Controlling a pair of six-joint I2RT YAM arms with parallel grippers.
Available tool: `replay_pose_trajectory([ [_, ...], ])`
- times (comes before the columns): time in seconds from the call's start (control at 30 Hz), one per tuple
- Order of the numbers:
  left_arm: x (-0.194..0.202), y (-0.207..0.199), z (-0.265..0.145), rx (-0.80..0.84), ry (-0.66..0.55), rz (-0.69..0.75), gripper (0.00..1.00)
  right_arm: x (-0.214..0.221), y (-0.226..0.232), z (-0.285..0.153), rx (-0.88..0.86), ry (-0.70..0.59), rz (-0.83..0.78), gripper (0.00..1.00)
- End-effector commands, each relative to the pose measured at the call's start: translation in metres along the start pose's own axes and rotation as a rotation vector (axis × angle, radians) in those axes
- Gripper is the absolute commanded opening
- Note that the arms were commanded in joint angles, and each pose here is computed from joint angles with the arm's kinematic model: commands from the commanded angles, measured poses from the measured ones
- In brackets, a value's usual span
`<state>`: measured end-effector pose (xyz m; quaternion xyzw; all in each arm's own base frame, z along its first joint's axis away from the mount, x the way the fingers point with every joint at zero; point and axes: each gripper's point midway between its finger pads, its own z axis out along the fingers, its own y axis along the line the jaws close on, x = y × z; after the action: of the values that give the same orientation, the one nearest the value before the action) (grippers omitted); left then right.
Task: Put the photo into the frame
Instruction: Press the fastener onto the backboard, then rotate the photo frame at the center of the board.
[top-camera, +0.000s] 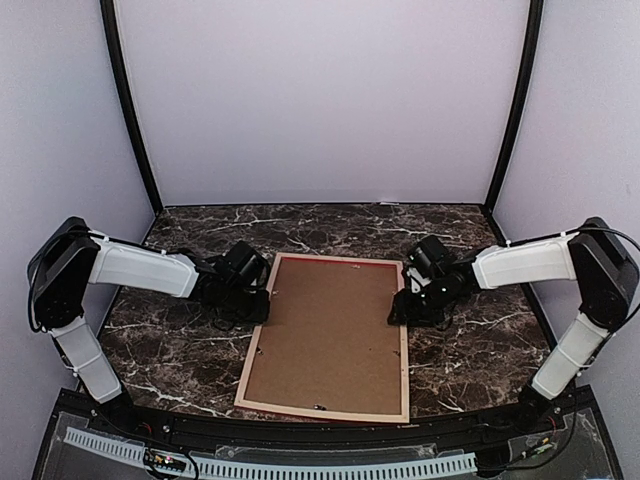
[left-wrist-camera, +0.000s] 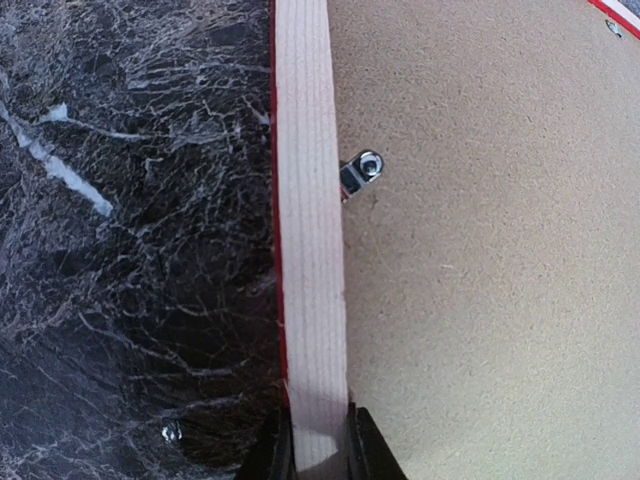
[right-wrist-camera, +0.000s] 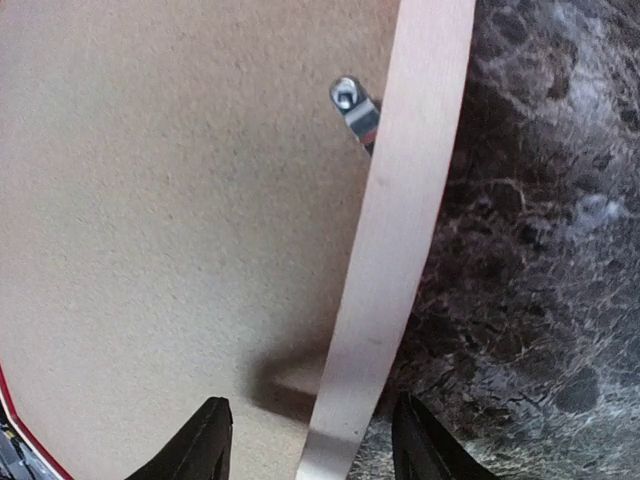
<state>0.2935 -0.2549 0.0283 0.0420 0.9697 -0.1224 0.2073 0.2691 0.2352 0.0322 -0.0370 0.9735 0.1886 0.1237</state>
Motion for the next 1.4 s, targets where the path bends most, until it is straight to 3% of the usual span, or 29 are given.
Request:
replay_pose_trajectory([
  [0.0, 0.011, -0.010, -0.003, 0.051, 0.030, 0.004, 0.15, 0.015, -0.011, 0.005, 0.074, -0.003, 0.043, 0.52],
  [0.13, 0.010, -0.011, -0.006, 0.064, 0.020, -0.001, 0.16, 0.020, -0.017, 0.010, 0.107, 0.005, 0.032, 0.43],
  [0.23, 0.009, -0.015, -0.010, 0.095, 0.008, -0.006, 0.23, 0.014, -0.019, 0.009, 0.135, -0.003, 0.004, 0.33],
  [0.4, -0.001, -0.020, -0.024, 0.132, -0.044, -0.004, 0.55, 0.001, -0.024, 0.007, 0.192, -0.015, -0.077, 0.17],
  [0.6, -0.022, -0.024, -0.049, 0.136, -0.122, 0.072, 0.72, -0.013, -0.029, 0.004, 0.212, 0.007, -0.215, 0.07],
  [0.83, -0.044, -0.025, -0.064, 0.169, -0.150, 0.152, 0.81, -0.033, -0.022, 0.004, 0.174, 0.058, -0.401, 0.04],
  [1.2, -0.082, -0.030, -0.045, 0.182, -0.078, 0.349, 0.82, -0.056, 0.007, 0.025, 0.058, 0.132, -0.674, 0.01],
  [1.37, -0.091, -0.025, -0.018, 0.121, -0.007, 0.446, 0.82, -0.069, 0.014, 0.036, -0.017, 0.151, -0.704, 0.08],
])
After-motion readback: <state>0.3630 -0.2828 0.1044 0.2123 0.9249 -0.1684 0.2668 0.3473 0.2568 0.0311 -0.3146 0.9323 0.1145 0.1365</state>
